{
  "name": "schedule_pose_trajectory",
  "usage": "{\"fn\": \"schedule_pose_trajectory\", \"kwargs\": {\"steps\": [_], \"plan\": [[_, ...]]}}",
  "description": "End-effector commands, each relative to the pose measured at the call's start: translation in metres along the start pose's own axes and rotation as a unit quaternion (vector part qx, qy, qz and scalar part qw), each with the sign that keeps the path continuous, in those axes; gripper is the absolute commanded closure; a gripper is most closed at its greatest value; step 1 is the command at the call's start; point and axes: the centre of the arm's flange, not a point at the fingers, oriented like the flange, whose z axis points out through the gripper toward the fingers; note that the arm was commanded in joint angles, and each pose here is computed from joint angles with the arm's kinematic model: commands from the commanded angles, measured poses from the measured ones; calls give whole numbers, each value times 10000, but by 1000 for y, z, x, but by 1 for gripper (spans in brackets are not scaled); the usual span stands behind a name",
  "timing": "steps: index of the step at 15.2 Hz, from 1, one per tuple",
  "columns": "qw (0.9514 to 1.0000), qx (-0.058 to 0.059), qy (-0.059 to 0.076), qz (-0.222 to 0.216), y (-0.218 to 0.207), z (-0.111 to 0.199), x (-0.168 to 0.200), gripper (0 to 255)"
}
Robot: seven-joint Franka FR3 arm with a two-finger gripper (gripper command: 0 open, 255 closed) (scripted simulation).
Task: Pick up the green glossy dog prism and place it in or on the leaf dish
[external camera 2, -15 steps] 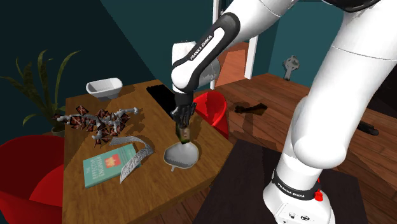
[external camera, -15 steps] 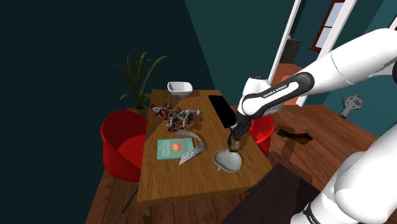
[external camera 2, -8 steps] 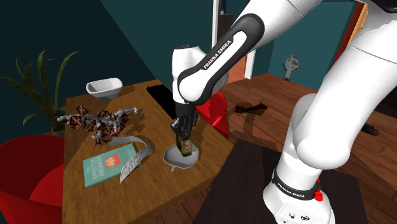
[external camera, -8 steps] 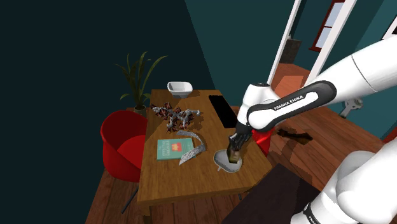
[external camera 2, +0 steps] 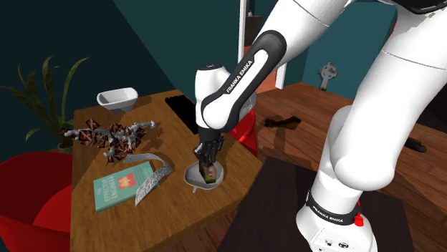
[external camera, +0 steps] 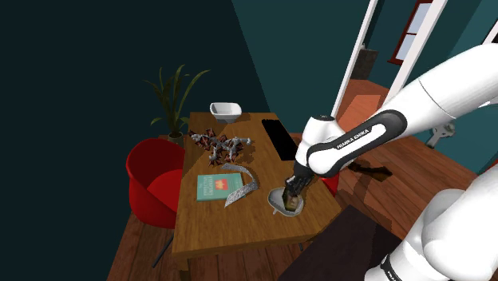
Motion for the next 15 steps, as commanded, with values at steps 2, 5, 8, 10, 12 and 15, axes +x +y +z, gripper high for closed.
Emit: {"fn": "schedule_pose_trajectory", "kwargs": {"steps": [2,5,8,10,12,15], "plan": [[10000,1,4,0,1,16,0,255],[10000,1,4,0,1,32,-1,255],[10000,0,4,0,2,42,-1,255],[10000,1,4,0,2,42,-1,255],[10000,1,4,0,2,42,-1,255],[10000,0,4,0,3,45,-2,0]]}}
